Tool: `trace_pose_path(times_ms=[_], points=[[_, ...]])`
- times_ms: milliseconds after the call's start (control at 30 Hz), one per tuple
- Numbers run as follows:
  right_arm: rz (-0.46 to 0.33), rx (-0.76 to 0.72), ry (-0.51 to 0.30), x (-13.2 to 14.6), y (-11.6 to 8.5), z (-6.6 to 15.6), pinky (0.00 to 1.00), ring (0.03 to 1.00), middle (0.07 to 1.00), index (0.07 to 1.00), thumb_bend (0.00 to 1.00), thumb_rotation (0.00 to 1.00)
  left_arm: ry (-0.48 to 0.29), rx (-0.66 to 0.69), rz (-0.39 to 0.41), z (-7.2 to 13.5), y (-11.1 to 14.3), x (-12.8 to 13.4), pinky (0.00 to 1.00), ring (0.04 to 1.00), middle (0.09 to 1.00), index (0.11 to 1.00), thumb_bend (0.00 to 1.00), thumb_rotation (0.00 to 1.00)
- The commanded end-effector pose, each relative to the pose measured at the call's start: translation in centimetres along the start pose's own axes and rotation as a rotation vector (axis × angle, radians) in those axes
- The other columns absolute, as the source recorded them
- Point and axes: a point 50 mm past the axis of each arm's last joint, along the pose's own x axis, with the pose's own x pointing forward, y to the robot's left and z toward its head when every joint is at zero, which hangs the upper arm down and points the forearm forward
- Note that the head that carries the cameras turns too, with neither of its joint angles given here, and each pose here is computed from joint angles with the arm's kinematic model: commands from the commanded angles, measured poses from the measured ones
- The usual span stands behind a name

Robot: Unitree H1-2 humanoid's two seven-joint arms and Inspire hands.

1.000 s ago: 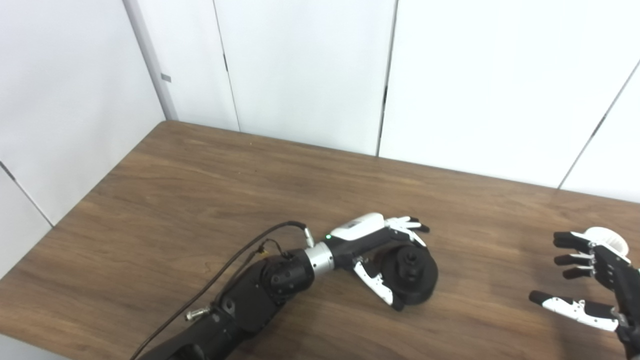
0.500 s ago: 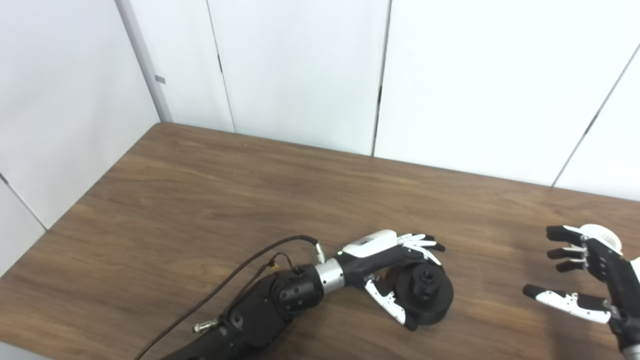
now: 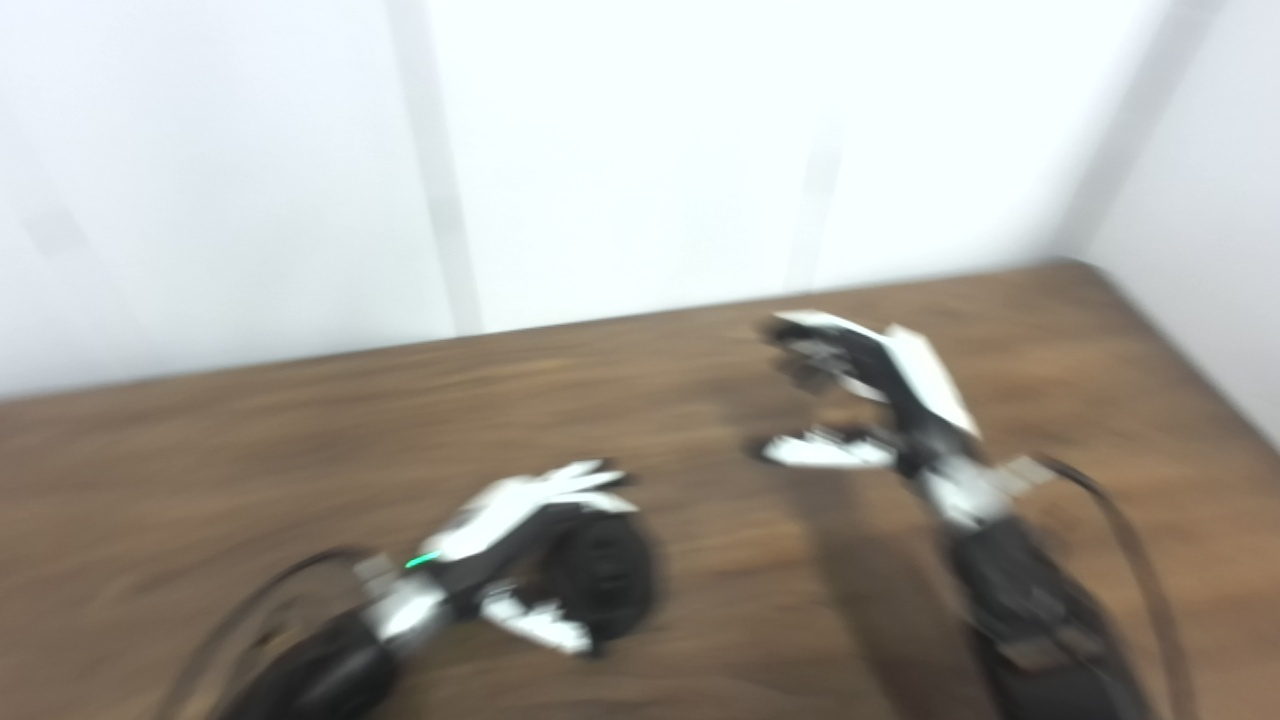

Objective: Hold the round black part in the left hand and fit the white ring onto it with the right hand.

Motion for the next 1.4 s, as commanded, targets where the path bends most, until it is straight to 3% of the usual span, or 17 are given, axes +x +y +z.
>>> trace_pose_path(times_ms=[0, 167, 400, 633, 767, 900, 1033, 1233, 1367], points=[[-0.071, -0.071, -0.051, 2.1, -1.8, 1.5, 0.57, 0.676, 0.748, 0.731, 0.67, 0.15, 0.11, 0.026, -0.149, -2.4, -1.5, -3.2, 0.99, 1.0, 0.932, 0.487, 0.52, 0.07], [-0.073, -0.274, -0.018, 4.4, -3.8, 2.0, 0.6, 0.711, 0.759, 0.742, 0.67, 0.15, 0.122, 0.021, -0.167, -2.9, -0.9, -4.0, 0.96, 1.0, 0.927, 0.487, 0.52, 0.07], [-0.074, -0.449, 0.031, 6.6, -5.9, 1.9, 0.6, 0.732, 0.779, 0.735, 0.71, 0.17, 0.132, 0.009, -0.166, -3.3, -0.7, -4.6, 0.93, 1.0, 0.927, 0.487, 0.52, 0.07], [-0.001, -0.588, 0.081, 9.4, -7.9, 0.6, 0.62, 0.784, 0.818, 0.746, 0.7, 0.23, 0.142, -0.001, -0.154, -3.7, -0.8, -5.1, 0.9, 1.0, 0.926, 0.486, 0.52, 0.07], [0.038, -0.626, 0.113, 10.9, -8.7, -0.2, 0.61, 0.786, 0.821, 0.743, 0.71, 0.24, 0.141, -0.007, -0.147, -3.6, -0.8, -5.3, 0.92, 1.0, 0.923, 0.487, 0.52, 0.07], [0.104, -0.641, 0.16, 12.1, -9.4, -0.9, 0.62, 0.799, 0.829, 0.751, 0.72, 0.27, 0.141, -0.012, -0.146, -3.6, -0.9, -5.4, 0.87, 1.0, 0.921, 0.487, 0.52, 0.07], [0.208, -0.654, 0.242, 13.0, -10.1, -1.8, 0.67, 0.862, 0.888, 0.79, 0.76, 0.37, 0.141, -0.01, -0.155, -3.5, -1.0, -5.6, 0.89, 1.0, 0.926, 0.487, 0.52, 0.07], [0.277, -0.647, 0.323, 13.7, -10.8, -3.5, 0.7, 0.862, 0.888, 0.788, 0.78, 0.43, 0.139, -0.009, -0.152, -3.5, -1.1, -5.5, 0.9, 1.0, 0.925, 0.487, 0.52, 0.07], [0.316, -0.633, 0.385, 14.1, -11.0, -4.4, 0.77, 0.89, 0.909, 0.801, 0.81, 0.45, 0.14, -0.002, -0.149, -3.5, -1.2, -5.6, 0.91, 1.0, 0.925, 0.487, 0.52, 0.07]])
